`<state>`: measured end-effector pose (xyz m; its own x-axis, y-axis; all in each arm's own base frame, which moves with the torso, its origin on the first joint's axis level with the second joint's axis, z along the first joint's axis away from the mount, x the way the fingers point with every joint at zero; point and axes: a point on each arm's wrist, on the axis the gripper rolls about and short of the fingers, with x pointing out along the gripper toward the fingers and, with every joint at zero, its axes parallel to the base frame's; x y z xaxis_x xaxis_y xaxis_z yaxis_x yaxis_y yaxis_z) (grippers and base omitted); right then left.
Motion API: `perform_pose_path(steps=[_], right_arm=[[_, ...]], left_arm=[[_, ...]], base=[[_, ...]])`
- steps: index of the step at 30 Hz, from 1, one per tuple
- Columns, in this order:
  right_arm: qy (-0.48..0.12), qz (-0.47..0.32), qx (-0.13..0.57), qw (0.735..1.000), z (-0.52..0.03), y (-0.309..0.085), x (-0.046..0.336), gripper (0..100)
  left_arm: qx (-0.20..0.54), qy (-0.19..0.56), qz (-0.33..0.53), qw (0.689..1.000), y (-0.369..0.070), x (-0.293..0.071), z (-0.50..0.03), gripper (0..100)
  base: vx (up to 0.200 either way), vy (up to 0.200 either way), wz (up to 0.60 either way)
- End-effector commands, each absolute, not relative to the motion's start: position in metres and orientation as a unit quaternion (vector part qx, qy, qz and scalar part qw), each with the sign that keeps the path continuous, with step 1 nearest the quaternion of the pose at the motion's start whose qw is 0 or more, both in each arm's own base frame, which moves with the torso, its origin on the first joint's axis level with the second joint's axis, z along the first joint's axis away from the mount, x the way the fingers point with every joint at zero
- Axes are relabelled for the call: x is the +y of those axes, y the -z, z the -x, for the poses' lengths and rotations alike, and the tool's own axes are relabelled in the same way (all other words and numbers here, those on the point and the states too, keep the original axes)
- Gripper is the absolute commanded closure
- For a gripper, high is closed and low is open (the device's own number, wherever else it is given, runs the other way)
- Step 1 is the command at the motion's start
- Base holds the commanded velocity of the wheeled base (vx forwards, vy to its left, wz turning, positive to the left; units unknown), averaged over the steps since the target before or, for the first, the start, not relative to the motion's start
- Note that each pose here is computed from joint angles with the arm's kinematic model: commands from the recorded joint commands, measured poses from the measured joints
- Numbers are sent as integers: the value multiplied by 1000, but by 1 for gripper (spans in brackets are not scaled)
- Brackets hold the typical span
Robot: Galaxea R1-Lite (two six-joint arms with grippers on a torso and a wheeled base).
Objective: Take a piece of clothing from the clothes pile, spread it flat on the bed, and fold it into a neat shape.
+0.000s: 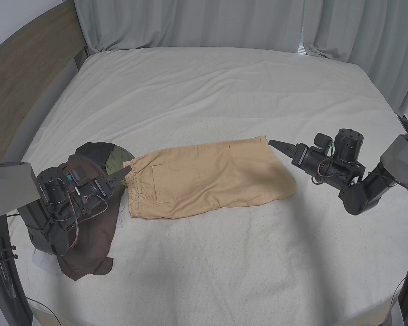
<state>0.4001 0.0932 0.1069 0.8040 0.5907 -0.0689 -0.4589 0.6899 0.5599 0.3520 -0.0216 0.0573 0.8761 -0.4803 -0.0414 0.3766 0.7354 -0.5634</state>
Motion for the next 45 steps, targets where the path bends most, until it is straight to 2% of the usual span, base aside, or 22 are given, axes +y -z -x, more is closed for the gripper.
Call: perform_pose_path(steps=[1,11,19,28,45], right_arm=[[-308,-285,123,899,-361,-111,101,0],[-307,-287,151,895,-341,-83,102,0],[-302,-286,202,887,-336,-55,112,0],[-299,-285,232,881,-335,-34,118,0],[-283,-297,272,871,-354,15,125,0]], left_arm=[[77,248,241,935,-80,-21,-327,0],[69,251,141,955,-74,-20,-318,0],[42,253,70,964,-79,-21,-316,0],[22,292,14,956,-88,-21,-304,0],[7,291,-17,956,-93,-15,-302,0]], base=[[0,0,0],[0,0,0],[0,0,0],[0,0,0],[0,0,0]])
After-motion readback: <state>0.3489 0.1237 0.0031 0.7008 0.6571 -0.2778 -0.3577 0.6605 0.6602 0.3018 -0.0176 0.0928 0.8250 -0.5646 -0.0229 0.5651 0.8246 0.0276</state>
